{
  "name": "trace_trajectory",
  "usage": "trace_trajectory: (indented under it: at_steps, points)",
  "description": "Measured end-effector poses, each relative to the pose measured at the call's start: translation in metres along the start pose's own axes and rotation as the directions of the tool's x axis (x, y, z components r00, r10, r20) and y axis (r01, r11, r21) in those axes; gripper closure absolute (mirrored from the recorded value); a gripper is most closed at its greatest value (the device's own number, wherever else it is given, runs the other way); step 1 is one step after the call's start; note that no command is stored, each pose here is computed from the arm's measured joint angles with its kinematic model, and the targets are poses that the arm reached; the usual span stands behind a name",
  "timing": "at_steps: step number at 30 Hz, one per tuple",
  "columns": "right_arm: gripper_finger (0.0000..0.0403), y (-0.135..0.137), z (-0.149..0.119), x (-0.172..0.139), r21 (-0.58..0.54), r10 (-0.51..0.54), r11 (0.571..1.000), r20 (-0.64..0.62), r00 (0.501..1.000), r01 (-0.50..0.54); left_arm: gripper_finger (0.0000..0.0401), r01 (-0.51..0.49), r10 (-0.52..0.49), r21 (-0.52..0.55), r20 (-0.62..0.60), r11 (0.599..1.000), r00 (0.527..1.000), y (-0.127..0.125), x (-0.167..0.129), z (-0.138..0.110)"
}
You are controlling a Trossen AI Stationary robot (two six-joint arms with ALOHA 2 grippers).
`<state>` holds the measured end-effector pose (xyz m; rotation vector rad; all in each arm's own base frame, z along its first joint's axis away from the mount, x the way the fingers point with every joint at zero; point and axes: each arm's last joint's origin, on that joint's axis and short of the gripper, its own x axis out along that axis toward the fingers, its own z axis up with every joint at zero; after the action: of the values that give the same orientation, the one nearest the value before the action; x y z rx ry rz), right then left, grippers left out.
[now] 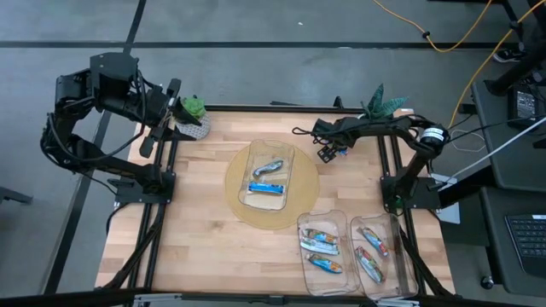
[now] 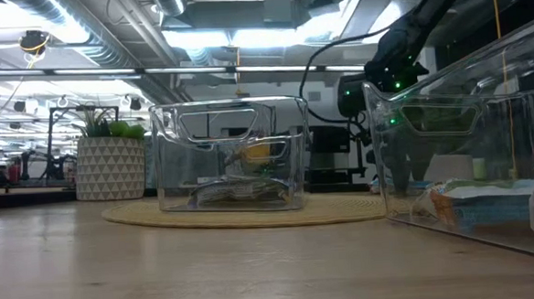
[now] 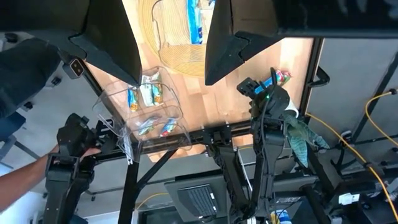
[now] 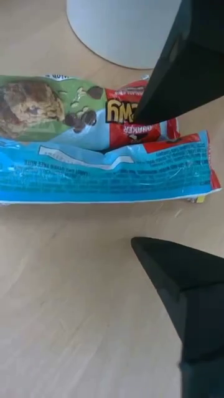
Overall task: Pick and place Granola Bars by type
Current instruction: Put the red granola bar pack into the bottom right transparent bin
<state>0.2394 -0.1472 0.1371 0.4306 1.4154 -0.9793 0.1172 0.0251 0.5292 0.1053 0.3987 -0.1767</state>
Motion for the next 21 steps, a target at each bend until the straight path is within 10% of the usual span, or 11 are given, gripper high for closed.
trace_trajectory:
  at_steps: [21]
  points:
    - [0.0090, 0.0035, 0.0035, 0.0011, 0.004, 0.229, 0.973, -0.050, 0.972, -0.229, 0.0233, 0.000, 0.000, 0.027, 0.000, 1.000, 1.000, 0.0000, 0.0000, 0.0000]
